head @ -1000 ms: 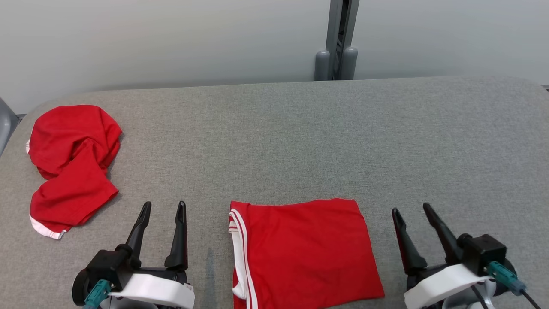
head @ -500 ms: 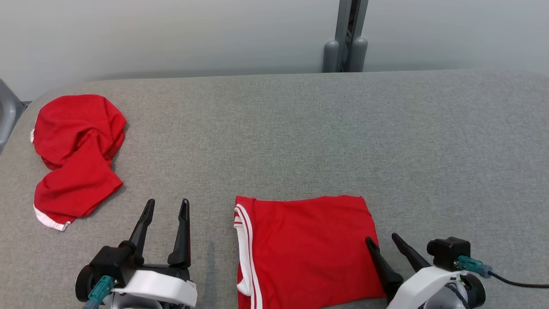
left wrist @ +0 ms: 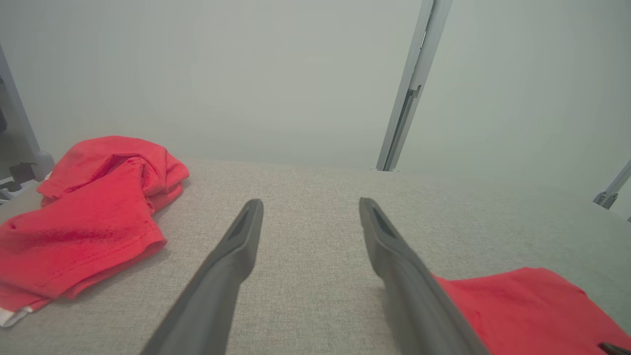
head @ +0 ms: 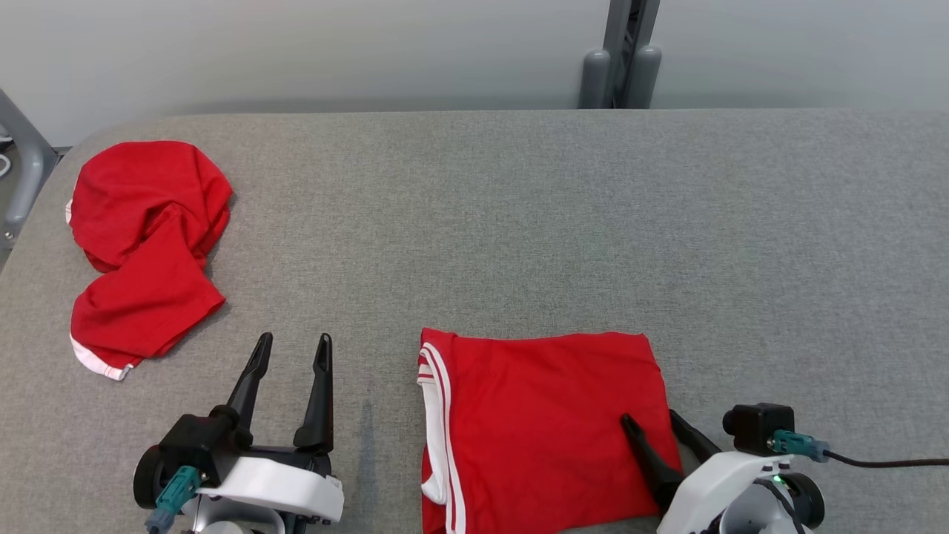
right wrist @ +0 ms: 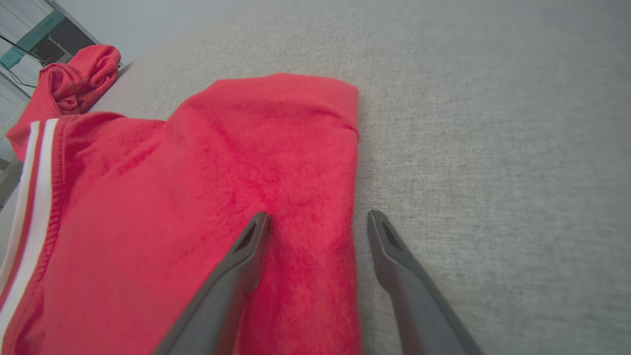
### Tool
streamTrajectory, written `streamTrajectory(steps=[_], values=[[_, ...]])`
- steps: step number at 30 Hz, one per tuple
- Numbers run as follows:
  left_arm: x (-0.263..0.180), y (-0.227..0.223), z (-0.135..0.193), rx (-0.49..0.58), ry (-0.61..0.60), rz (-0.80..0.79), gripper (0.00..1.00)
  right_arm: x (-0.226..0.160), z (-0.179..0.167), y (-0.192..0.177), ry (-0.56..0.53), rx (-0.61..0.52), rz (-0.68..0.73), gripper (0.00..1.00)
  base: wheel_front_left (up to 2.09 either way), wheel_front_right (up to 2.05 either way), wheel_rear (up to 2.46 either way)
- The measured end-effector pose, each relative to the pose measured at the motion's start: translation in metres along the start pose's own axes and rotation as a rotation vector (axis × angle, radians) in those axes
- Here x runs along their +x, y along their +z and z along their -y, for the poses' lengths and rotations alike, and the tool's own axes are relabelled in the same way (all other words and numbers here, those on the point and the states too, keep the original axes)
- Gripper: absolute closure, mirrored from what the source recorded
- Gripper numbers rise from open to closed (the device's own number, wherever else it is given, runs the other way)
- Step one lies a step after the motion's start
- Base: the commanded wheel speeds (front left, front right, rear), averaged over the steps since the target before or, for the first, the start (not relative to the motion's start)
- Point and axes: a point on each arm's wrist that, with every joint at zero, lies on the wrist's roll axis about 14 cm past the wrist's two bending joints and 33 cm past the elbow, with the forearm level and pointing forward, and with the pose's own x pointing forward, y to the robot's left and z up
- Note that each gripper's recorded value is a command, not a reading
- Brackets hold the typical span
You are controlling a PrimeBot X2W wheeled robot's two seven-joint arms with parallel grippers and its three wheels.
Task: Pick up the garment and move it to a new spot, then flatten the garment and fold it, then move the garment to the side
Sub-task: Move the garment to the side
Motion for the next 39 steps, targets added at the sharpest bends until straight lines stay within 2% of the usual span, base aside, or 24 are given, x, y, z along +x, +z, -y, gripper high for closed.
streamTrajectory(steps=[2,3,4,5,10,17,22,25,33,39], values=[[0.001,0.000,-0.001,0.003,0.002,0.001,0.00,0.003,-0.002,-0.001,0.007,-0.001,-0.008,0.00,0.00,0.00,0.00],[0.001,0.000,-0.001,0.004,0.003,0.000,0.00,0.004,-0.004,-0.002,0.013,0.002,-0.015,0.15,0.00,0.00,0.00],[0.000,0.000,-0.002,0.006,0.004,-0.001,0.00,0.006,-0.006,-0.003,0.019,0.005,-0.020,0.65,0.00,0.00,0.00],[0.000,0.000,-0.002,0.007,0.004,-0.002,0.00,0.006,-0.007,-0.003,0.022,0.005,-0.021,1.00,0.00,0.00,0.00],[-0.001,0.001,-0.001,0.013,-0.001,0.002,0.00,0.006,-0.013,-0.005,0.039,-0.014,-0.020,1.00,0.00,0.00,0.00],[-0.001,0.003,0.005,0.016,-0.023,0.008,0.00,0.001,-0.001,0.012,0.013,-0.053,0.049,1.00,0.00,0.00,0.00],[0.003,0.002,0.023,0.010,-0.076,0.007,0.00,-0.008,0.021,0.032,-0.026,-0.131,0.090,1.00,0.00,0.00,0.00],[0.010,0.000,0.042,0.002,-0.136,0.004,0.00,-0.017,0.043,0.053,-0.060,-0.240,0.106,1.00,0.00,0.00,0.00],[0.038,-0.012,0.089,0.014,-0.298,-0.012,0.00,-0.027,0.082,0.104,-0.118,-0.430,0.135,1.00,0.00,0.00,0.00],[0.068,-0.031,0.125,0.026,-0.431,-0.028,0.00,-0.037,0.138,0.138,-0.226,-0.523,0.134,1.00,0.00,0.00,0.00]])
